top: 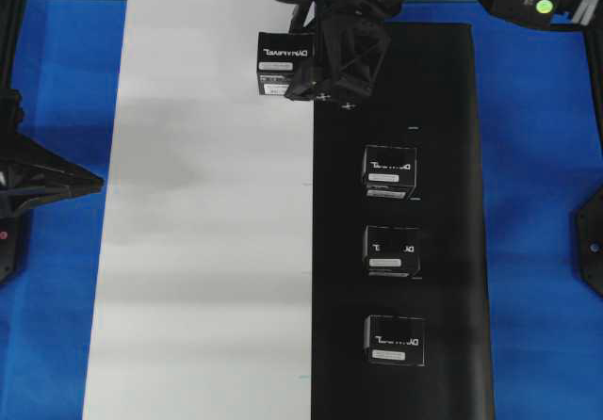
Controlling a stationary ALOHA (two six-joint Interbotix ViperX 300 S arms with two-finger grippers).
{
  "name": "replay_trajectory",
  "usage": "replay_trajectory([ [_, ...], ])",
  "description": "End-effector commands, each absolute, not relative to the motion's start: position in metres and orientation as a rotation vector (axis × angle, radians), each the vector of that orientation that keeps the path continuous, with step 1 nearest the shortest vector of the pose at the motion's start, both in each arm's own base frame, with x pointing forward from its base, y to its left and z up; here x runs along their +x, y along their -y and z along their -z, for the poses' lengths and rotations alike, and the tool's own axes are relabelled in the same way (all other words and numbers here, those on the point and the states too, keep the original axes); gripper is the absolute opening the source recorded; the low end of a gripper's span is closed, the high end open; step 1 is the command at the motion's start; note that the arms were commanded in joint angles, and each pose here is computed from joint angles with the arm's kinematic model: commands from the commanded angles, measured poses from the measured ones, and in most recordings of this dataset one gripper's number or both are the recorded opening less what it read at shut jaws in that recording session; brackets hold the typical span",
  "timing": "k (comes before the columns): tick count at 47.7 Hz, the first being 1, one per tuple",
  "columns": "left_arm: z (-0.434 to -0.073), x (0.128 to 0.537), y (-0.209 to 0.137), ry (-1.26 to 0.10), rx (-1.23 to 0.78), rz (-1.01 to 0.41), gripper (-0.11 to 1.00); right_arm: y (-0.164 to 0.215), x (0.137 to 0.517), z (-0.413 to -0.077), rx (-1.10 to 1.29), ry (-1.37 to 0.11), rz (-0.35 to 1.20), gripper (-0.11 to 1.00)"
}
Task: Place the box from the black base onto the white base.
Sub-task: 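Lower the box onto the white board and open the right gripper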
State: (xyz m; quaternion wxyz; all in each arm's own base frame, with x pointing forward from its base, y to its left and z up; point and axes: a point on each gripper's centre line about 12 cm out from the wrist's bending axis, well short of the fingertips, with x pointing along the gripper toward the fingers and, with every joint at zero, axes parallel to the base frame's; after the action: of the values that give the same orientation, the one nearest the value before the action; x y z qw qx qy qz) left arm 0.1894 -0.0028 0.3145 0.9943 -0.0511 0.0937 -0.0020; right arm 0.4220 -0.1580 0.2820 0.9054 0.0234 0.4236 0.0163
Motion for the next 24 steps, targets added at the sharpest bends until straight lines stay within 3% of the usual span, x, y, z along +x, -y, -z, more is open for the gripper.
replay_trajectory([
  [1, -0.321, 0.189, 0.003, -0.166, -0.103, 0.006, -0.05, 0.154, 0.419, -0.295, 0.032, -0.845, -0.033, 0.99],
  [24, -0.313, 0.188, 0.003, -0.18, -0.161, 0.0, -0.05, 0.148, 0.382, -0.324, 0.023, -0.797, -0.002, 0.99],
])
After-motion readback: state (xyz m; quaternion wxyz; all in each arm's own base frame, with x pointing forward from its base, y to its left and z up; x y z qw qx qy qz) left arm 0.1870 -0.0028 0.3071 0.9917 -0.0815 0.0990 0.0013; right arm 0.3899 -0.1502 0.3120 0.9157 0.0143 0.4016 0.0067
